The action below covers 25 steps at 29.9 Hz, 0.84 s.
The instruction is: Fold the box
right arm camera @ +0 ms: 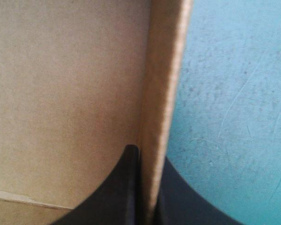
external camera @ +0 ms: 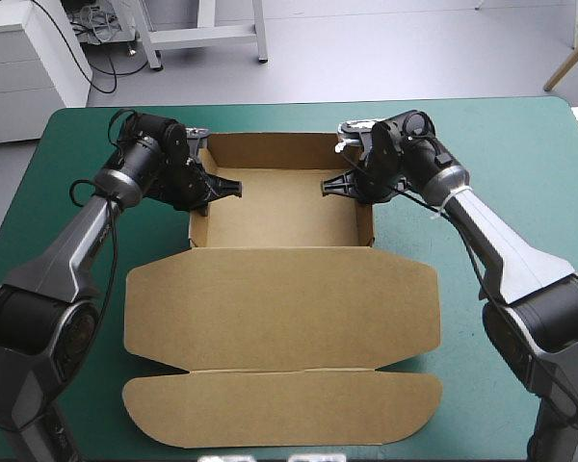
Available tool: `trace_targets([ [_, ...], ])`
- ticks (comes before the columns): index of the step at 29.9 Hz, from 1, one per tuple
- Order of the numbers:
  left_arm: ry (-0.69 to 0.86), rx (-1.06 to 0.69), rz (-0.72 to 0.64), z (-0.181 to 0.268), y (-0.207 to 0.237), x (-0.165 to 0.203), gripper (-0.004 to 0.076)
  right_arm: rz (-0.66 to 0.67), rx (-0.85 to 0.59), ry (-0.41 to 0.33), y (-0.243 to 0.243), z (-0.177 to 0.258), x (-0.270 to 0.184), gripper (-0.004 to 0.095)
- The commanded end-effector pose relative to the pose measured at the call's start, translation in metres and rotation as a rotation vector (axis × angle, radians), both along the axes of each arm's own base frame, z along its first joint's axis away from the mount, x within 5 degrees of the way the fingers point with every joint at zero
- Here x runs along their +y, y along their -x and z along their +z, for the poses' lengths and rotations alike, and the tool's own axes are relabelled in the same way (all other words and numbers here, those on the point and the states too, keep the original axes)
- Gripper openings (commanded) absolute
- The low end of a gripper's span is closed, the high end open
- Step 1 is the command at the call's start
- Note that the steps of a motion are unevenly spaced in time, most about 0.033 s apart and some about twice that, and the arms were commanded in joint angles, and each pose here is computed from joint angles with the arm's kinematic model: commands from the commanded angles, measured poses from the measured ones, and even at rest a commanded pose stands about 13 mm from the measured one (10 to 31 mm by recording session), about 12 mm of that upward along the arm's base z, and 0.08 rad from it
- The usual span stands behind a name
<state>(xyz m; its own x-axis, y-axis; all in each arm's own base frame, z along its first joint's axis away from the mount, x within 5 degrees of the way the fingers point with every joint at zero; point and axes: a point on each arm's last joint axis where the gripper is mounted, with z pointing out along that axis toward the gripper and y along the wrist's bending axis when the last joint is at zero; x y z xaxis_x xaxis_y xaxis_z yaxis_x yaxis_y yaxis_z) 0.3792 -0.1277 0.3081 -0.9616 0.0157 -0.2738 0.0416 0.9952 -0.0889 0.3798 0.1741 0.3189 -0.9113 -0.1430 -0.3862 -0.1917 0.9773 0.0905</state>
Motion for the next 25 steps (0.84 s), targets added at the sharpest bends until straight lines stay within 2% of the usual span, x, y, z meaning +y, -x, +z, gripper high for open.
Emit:
trace_targets([
  [1,0.030,-0.011,-0.021,0.019,0.006,-0.004,-0.0010,0.026,-0.025,-0.035,0.006,0.022,-0.009,-0.0019],
  [11,0.008,0.031,-0.059,0.000,0.000,-0.013,-0.0010,0.031,0.090,-0.053,-0.010,-0.020,0.003,-0.0018],
  [19,-0.008,0.053,-0.088,-0.011,-0.005,-0.015,-0.0010,0.055,0.091,-0.015,-0.013,-0.027,0.003,-0.0017],
  [25,-0.013,0.067,-0.089,-0.017,-0.007,-0.016,-0.0010,0.055,0.065,0.050,-0.016,-0.027,-0.003,-0.0017],
])
